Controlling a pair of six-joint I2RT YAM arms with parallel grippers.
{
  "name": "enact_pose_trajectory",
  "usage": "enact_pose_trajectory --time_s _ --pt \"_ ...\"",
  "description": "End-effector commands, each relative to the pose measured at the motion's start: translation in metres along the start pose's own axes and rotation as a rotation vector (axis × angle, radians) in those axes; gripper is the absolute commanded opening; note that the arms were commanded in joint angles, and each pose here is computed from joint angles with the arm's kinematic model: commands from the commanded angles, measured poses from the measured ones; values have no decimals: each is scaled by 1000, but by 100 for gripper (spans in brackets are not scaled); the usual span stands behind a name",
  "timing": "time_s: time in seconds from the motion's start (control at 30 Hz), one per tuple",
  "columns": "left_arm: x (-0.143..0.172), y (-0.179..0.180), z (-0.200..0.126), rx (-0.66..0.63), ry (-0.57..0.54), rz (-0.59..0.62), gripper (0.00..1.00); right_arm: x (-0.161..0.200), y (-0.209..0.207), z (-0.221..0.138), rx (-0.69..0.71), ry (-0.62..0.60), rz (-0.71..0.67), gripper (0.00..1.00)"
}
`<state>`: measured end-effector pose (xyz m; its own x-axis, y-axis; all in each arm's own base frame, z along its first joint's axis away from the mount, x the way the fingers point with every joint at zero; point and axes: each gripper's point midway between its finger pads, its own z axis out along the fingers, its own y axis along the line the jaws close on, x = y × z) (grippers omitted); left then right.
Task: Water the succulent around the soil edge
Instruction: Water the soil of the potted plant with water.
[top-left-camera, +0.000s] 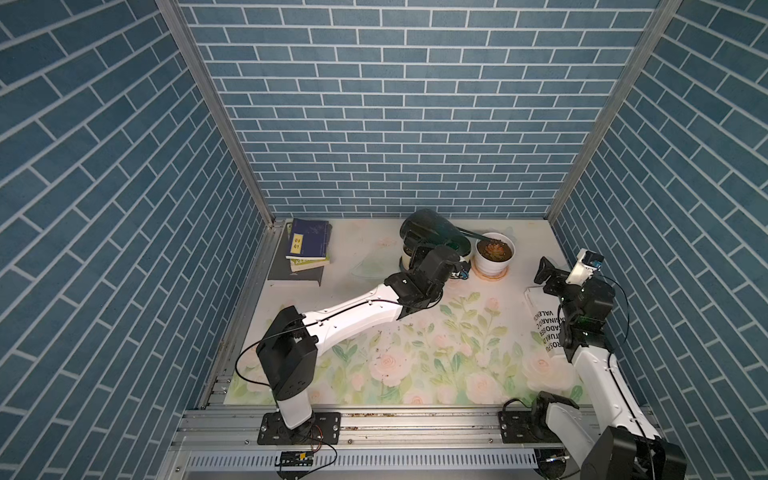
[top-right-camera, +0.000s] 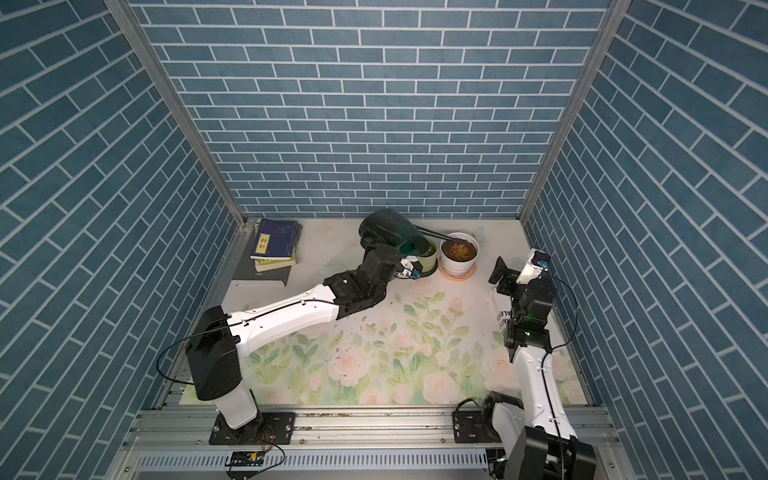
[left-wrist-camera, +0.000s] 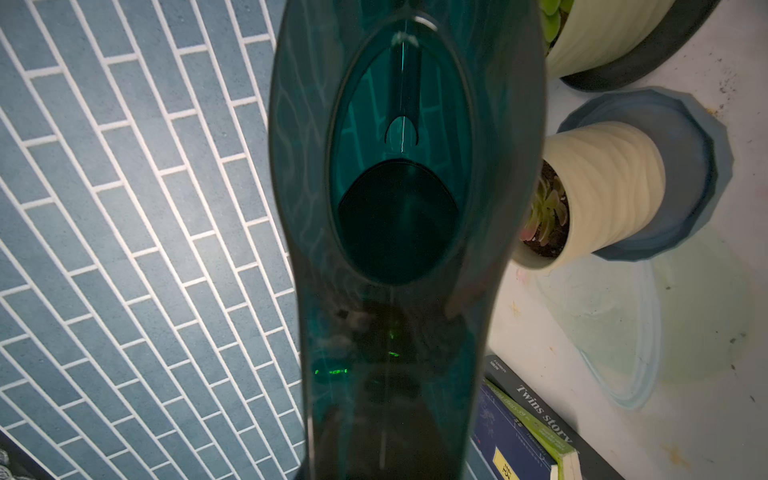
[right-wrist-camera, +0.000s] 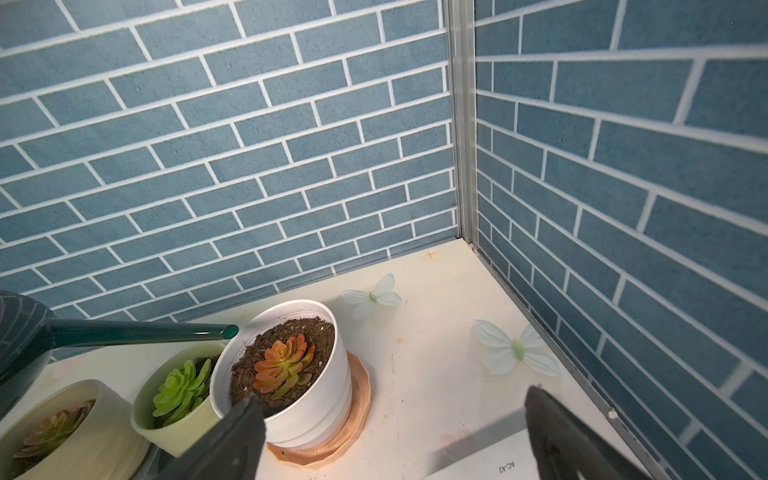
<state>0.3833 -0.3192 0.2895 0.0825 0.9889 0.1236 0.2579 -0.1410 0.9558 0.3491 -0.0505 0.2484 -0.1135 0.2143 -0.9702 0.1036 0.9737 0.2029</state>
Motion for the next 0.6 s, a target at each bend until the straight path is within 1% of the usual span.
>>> enact_pose_trajectory --time_s 0.0,0.13,0.2,0.3,0.4,0.47,0.57 --pt "17 38 -15 -40 -21 -206 0 -5 2 -2 -12 -17 19 99" --pt "28 21 -15 32 -15 -282 0 -3 6 3 -35 12 38 99" --pt "33 16 -17 42 -15 -304 0 0 7 5 -42 33 44 99" --pt "45 21 -26 52 -44 -360 0 1 10 5 -56 38 52 99" --pt "58 25 -30 46 -33 -408 0 1 12 4 -69 37 56 99" --pt "65 29 -33 40 -26 -473 0 2 14 4 -84 39 61 99" --pt "77 28 -34 40 -8 -603 0 2 19 3 -113 31 70 99"
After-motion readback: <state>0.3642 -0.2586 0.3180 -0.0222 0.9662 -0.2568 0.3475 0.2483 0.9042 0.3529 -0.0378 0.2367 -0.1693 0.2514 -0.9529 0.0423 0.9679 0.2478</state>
